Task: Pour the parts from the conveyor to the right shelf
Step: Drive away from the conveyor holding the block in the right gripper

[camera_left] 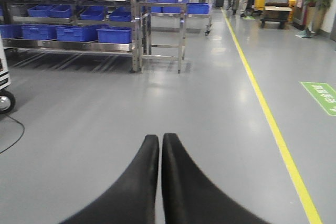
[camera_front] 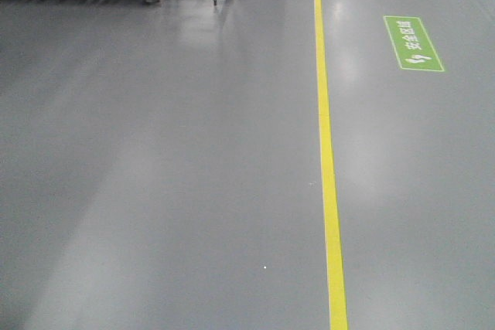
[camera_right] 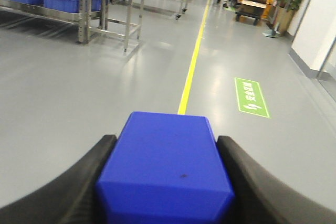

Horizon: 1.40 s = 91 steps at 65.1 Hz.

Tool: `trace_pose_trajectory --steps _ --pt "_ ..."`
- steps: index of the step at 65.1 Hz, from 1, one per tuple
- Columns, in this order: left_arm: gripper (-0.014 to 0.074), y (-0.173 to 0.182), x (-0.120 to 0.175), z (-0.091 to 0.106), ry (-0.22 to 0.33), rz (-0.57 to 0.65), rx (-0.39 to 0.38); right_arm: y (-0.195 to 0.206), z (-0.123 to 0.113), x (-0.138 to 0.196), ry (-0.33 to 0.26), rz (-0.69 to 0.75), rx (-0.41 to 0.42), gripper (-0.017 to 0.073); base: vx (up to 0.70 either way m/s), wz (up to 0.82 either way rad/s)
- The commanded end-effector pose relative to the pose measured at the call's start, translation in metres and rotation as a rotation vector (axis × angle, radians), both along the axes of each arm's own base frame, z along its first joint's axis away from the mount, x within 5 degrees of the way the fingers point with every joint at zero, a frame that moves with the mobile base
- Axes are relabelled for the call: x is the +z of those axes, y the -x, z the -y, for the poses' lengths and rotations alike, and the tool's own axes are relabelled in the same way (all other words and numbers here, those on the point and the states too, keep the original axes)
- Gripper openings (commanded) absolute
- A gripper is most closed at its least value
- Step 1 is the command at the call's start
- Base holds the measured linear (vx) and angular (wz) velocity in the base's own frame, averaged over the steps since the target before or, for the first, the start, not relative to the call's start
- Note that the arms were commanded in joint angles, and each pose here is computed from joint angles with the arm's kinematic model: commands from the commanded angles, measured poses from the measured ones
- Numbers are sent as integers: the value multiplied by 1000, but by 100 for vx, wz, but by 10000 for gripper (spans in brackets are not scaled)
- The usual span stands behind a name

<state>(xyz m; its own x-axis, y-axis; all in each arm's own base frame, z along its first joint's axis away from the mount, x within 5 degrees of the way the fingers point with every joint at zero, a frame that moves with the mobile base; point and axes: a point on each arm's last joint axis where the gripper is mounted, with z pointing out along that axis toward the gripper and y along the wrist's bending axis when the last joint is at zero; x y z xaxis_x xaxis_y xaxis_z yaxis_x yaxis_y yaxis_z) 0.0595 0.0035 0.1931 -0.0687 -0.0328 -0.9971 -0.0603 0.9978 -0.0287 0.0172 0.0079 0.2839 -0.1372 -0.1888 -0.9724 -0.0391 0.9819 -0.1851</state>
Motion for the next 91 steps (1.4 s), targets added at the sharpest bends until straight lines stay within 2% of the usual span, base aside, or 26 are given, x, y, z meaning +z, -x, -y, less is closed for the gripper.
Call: trace_pose_trajectory --steps 1,48,62,91 --pt "-6 -1 13 0 12 82 -2 -2 1 14 4 83 -14 -4 -4 -25" --pt "-6 -1 13 0 12 82 -2 -2 1 14 3 83 -11 -4 8 -13" --pt "-6 -1 13 0 12 82 -2 -2 0 14 -1 83 33 -4 25 -19" --pt "-6 -1 13 0 12 82 -2 -2 0 14 -1 83 34 -4 36 -8"
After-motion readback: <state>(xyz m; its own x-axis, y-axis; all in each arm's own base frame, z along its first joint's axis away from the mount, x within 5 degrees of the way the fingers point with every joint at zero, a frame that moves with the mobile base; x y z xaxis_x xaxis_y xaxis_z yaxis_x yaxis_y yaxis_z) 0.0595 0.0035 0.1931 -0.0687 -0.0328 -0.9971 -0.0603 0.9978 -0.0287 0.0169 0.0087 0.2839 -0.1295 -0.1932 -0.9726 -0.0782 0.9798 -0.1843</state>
